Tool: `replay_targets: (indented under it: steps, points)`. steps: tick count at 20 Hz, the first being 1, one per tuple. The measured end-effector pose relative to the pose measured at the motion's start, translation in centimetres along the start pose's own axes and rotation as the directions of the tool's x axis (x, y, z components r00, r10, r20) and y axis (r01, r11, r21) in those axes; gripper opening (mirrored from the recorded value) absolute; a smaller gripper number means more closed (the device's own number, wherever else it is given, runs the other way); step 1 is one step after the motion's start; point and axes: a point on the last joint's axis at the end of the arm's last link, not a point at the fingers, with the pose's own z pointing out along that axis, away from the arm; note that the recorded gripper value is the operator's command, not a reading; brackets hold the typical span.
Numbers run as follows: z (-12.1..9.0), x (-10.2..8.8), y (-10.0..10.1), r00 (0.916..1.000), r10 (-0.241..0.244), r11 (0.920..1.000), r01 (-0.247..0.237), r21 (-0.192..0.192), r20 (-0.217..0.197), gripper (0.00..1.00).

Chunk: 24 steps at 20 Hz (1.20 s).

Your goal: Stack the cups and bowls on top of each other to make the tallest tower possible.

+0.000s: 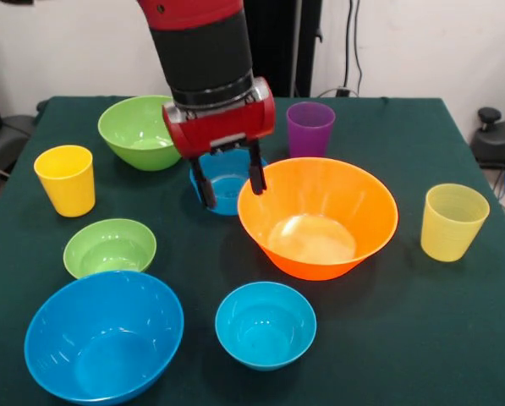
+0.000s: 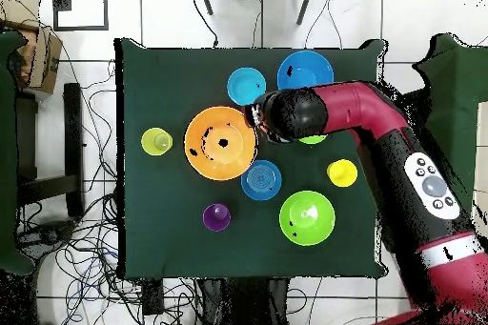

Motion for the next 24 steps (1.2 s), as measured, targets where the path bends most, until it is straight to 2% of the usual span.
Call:
replay_targets:
  steps: [4, 6, 7, 11, 13, 15, 22, 24]
  points:
    - [1.3, -0.3, 0.3, 0.9926, -0.121, 0.9924, 0.121, -0.022, 0.008, 1.0]
    - [1.7, -0.3, 0.5, 0.981, -0.193, 0.9804, 0.194, -0.036, 0.015, 1.0]
    - [1.8, -0.3, 0.5, 0.9787, -0.205, 0.978, 0.205, -0.039, 0.016, 1.0]
    - [1.7, -0.4, 0.2, 0.9586, -0.283, 0.9566, 0.284, -0.064, 0.035, 1.0]
    - [1.4, -0.4, -0.1, 0.9557, -0.292, 0.9528, 0.294, -0.075, 0.037, 1.0]
    - [0.8, -0.5, -0.8, 0.9563, -0.29, 0.952, 0.292, -0.091, 0.034, 1.0]
    - [-1.1, -1.3, -2.6, 0.9684, -0.249, 0.9622, 0.249, -0.11, 0.015, 1.0]
    - [-1.4, -1.4, -2.8, 0.9691, -0.246, 0.9632, 0.246, -0.108, 0.01, 1.0]
